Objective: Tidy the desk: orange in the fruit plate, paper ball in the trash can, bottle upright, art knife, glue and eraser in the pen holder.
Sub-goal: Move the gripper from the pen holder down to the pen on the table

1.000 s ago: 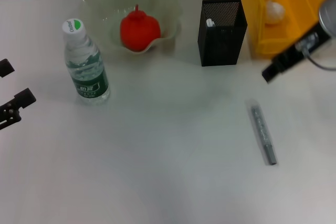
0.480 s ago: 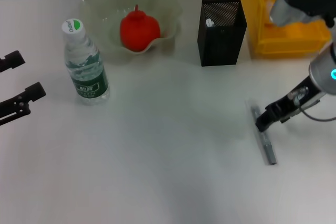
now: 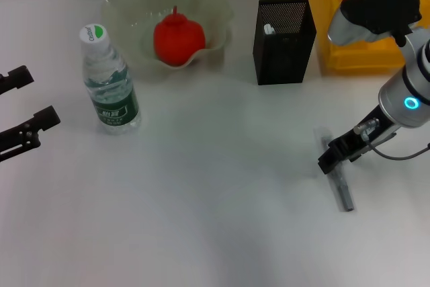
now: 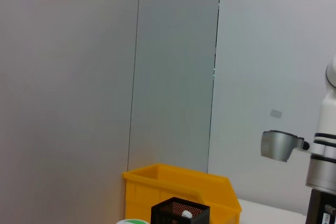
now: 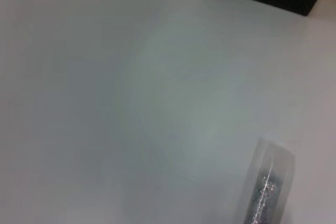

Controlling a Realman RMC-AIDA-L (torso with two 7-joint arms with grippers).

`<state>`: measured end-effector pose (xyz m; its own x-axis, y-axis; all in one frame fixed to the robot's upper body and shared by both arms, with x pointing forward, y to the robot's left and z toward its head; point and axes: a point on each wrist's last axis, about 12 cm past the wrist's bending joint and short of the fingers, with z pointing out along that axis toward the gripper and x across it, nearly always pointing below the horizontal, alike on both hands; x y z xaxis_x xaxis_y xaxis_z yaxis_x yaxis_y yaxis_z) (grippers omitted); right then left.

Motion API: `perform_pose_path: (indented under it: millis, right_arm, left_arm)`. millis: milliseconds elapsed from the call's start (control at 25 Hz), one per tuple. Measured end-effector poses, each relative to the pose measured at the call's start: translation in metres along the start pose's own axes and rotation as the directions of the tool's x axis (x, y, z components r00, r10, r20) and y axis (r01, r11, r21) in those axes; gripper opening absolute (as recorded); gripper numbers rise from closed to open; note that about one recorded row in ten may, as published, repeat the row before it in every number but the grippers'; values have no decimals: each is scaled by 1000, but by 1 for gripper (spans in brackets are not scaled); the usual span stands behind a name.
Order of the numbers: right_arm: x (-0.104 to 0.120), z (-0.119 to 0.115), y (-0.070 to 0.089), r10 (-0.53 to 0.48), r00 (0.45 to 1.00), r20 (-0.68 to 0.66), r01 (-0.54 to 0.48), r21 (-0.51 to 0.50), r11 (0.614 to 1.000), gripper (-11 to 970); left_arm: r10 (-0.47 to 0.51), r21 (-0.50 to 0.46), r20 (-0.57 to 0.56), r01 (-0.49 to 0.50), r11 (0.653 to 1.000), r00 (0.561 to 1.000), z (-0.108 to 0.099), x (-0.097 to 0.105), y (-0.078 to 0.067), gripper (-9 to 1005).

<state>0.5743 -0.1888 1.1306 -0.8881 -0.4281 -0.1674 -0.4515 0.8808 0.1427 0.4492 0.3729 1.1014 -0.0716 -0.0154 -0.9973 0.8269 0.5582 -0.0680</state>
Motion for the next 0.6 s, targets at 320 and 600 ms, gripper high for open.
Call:
perform_pose_path:
  millis: [320,600]
  right_arm:
    - [-1,4,-2,3,1000,-22,-3,9,1000,466]
    - [-4,6,-3,-4,998,-62,7,41,999,249]
  left_arm:
    - [-4,0,6,4,1000,1000,-2,0,-2,813]
    - [-3,1,9,3,1000,1000,-1,0,-2,813]
